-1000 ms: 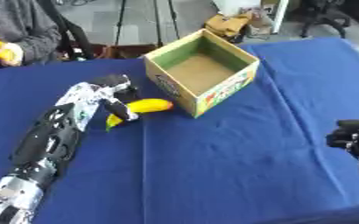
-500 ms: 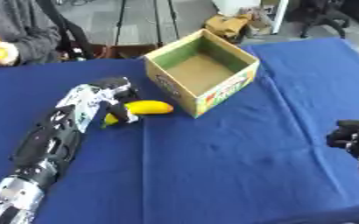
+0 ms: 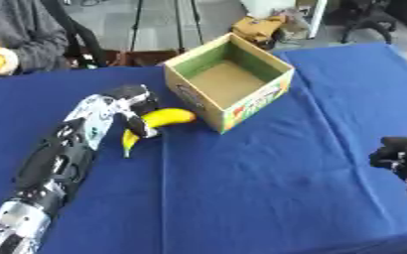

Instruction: Pick up objects on the table and place them in the box.

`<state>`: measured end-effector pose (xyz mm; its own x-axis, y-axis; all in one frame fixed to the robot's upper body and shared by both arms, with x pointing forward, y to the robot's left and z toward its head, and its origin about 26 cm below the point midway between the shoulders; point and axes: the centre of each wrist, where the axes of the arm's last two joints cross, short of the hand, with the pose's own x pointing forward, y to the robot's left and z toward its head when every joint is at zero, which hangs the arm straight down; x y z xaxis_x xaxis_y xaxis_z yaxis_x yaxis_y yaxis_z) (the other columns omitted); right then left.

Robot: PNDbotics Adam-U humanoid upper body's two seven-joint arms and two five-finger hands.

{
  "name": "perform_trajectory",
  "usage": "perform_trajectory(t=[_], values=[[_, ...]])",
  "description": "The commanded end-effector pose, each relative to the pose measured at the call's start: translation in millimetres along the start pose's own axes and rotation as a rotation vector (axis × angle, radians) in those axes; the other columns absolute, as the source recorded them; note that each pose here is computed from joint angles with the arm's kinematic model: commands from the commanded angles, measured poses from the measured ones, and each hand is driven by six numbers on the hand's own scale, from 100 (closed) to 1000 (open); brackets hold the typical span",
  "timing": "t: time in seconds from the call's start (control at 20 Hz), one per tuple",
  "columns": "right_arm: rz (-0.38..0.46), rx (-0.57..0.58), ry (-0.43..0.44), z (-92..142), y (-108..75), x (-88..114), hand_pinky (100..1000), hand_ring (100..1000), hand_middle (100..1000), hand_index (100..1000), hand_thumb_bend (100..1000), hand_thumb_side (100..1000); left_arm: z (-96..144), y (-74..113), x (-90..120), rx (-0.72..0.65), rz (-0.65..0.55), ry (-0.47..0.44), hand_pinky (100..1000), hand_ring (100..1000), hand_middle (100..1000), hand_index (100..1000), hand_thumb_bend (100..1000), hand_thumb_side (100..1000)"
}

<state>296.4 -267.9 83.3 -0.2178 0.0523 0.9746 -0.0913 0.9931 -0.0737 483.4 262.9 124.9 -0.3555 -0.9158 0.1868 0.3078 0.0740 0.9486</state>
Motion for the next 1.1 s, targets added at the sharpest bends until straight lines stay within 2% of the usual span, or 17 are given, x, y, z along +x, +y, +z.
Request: perform_trajectory(t=[0.05,0.55,0.9,1.1], values=[[0.020,0.003,-0.021,-2,-2.4,6,661,612,521,656,100,937,11,39.0,-5,0.092,-0.021,-0.006,413,307,279,459,100,147],[0.020,0.018,-0.021,-4,-1.0,6,661,612,521,656,100,937,24,98.8,2,0.223,-0.075,-0.024,419,306,276,456,100,120],[0.015,0.042,-0.036,-10,3.2,10,660,612,522,656,100,940,29,128.4,9,0.326,-0.130,-0.013,434,309,278,445,100,100],[0.014,0.060,-0.046,-16,6.5,13,661,613,522,657,100,943,31,138.6,9,0.391,-0.143,0.008,440,312,281,428,100,100]])
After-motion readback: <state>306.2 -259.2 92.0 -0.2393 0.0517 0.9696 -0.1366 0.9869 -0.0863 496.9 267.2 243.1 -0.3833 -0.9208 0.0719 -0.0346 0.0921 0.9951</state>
